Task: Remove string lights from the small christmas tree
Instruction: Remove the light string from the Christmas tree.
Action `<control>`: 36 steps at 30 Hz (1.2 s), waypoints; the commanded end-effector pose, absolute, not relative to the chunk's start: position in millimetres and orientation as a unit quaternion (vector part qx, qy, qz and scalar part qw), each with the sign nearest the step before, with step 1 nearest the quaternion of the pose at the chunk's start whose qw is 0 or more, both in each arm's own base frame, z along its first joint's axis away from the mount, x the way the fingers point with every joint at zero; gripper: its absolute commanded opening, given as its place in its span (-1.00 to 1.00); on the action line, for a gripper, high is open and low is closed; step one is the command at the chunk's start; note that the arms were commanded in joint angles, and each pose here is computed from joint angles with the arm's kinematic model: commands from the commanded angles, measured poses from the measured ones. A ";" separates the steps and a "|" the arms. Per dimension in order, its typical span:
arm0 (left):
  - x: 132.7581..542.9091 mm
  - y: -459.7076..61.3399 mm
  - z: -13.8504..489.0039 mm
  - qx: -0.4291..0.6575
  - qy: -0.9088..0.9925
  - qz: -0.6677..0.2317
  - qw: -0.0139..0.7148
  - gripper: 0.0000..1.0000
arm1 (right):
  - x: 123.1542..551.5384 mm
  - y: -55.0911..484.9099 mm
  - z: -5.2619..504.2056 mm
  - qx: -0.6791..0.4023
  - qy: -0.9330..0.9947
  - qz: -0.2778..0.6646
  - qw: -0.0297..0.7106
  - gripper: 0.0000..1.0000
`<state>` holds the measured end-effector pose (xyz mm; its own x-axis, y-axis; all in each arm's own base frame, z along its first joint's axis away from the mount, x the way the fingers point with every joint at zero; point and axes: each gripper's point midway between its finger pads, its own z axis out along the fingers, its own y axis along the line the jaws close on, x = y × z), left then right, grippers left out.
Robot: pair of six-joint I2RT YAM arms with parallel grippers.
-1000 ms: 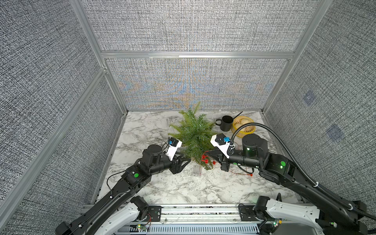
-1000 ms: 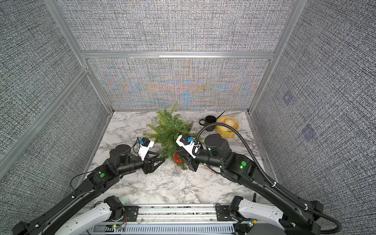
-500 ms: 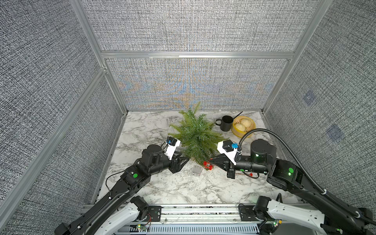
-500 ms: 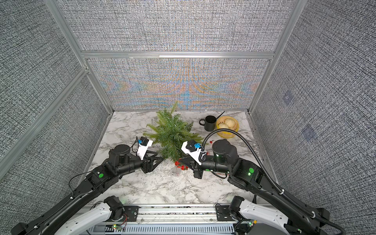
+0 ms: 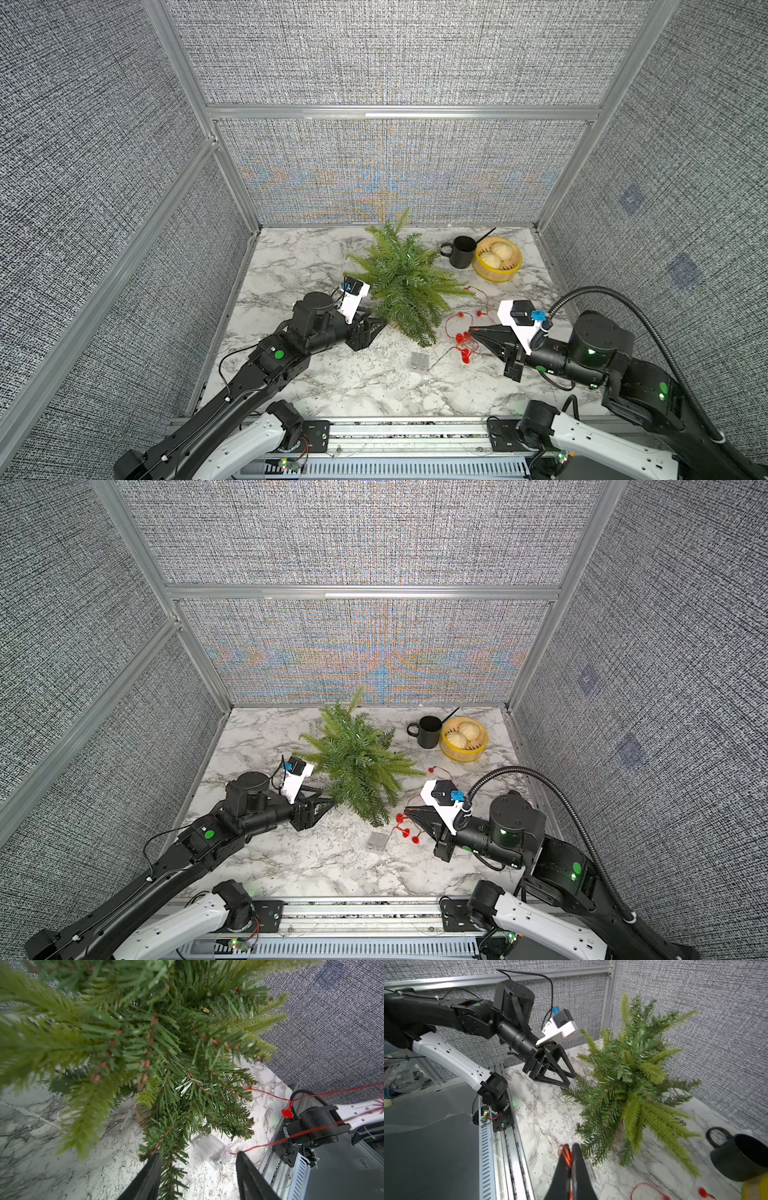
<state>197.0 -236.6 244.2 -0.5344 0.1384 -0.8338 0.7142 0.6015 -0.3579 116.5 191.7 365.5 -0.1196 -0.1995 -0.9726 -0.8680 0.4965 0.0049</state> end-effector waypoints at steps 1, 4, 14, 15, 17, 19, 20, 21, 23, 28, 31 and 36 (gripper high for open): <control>199.9 -237.3 250.5 0.265 0.795 -0.358 0.412 0.16 | 126.7 174.9 359.4 -0.359 0.707 0.278 0.543 -1.00; 199.8 -237.7 251.4 0.267 0.795 -0.358 0.411 0.17 | 138.6 159.8 358.5 -0.326 0.729 0.241 0.552 -1.00; 205.2 -230.6 246.6 0.257 0.806 -0.333 0.415 0.17 | 212.7 98.2 343.3 -0.162 0.809 0.016 0.565 -1.00; 205.9 -229.3 247.1 0.256 0.807 -0.330 0.417 0.17 | 220.2 95.3 338.6 -0.148 0.819 0.011 0.555 -1.00; 206.0 -228.0 248.3 0.255 0.808 -0.327 0.419 0.17 | 237.5 86.5 324.4 -0.113 0.846 0.020 0.521 -1.00; 204.8 -227.6 248.1 0.256 0.808 -0.328 0.418 0.17 | 253.2 75.9 314.4 -0.070 0.860 0.046 0.503 -1.00; 204.5 -227.4 248.5 0.256 0.808 -0.328 0.418 0.17 | 262.2 69.3 310.0 -0.049 0.864 0.053 0.498 -1.00; 203.8 -227.2 247.8 0.256 0.808 -0.328 0.417 0.17 | 269.5 62.4 306.6 -0.030 0.867 0.054 0.495 -1.00; 203.4 -226.2 247.9 0.255 0.808 -0.328 0.417 0.18 | 287.3 45.9 301.2 0.011 0.871 0.049 0.490 -1.00; 202.5 -225.4 248.4 0.256 0.808 -0.327 0.418 0.18 | 320.3 18.7 306.3 0.061 0.866 0.048 0.495 -1.00; 201.8 -226.5 245.6 0.256 0.809 -0.330 0.413 0.19 | 336.9 9.2 308.0 0.075 0.865 0.039 0.495 -1.00; 200.0 -225.5 236.8 0.255 0.817 -0.327 0.401 0.20 | 364.7 -11.2 314.6 0.095 0.860 0.018 0.502 -1.00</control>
<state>201.3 -225.9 238.7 -0.5460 0.1484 -0.8245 0.6772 0.6576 -0.3301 349.0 -5.6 297.3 -0.5379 0.1726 -0.8252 0.1416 0.9834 0.1134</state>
